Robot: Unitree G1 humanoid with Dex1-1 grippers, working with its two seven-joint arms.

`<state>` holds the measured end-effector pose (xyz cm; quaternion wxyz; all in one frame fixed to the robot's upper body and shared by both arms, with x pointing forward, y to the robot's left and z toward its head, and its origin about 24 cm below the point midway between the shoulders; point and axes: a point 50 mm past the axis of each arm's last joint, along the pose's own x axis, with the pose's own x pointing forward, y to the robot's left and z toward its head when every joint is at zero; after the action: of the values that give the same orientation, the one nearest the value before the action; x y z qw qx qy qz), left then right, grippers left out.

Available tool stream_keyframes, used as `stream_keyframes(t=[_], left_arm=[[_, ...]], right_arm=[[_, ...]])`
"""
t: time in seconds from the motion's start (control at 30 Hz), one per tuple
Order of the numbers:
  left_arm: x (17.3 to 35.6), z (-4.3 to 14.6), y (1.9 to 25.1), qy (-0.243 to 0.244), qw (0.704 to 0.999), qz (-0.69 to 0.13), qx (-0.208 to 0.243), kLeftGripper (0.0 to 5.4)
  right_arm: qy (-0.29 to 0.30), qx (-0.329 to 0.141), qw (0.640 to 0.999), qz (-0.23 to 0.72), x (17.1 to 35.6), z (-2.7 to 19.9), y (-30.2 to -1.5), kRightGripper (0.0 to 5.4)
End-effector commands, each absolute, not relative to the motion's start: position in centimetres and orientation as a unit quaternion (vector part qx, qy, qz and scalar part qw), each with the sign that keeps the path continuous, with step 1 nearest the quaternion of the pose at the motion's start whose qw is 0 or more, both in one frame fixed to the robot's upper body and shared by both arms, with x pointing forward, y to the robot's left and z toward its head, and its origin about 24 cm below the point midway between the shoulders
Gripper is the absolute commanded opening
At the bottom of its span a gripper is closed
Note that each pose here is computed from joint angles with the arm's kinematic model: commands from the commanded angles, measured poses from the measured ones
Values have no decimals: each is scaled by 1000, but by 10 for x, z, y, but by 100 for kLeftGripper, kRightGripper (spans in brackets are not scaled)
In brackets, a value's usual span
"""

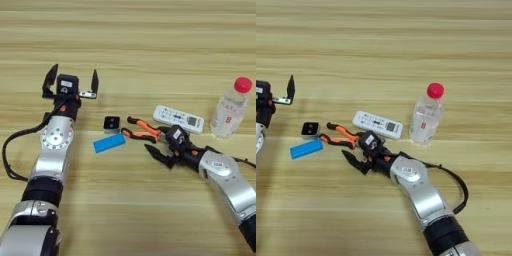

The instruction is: Move the objects on the table

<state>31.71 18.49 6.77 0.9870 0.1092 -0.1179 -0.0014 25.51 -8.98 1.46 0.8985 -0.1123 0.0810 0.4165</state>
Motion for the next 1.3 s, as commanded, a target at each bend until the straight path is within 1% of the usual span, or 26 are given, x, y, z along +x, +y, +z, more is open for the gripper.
stream_keyframes(t=[0.03, 0.1, 0.2, 1.3], left_arm=[[319, 69, 184, -121, 985, -4, 120, 540], [319, 69, 184, -121, 985, -4, 120, 540], [319, 69, 184, -121, 985, -4, 121, 540], [319, 68, 186, -118, 985, -4, 122, 540]], right_arm=[[86, -119, 894, 424, 254, 12, -88, 282], [86, -119, 893, 425, 254, 12, -88, 255], [86, -119, 893, 425, 254, 12, -88, 236], [73, -105, 904, 407, 261, 19, -91, 236]])
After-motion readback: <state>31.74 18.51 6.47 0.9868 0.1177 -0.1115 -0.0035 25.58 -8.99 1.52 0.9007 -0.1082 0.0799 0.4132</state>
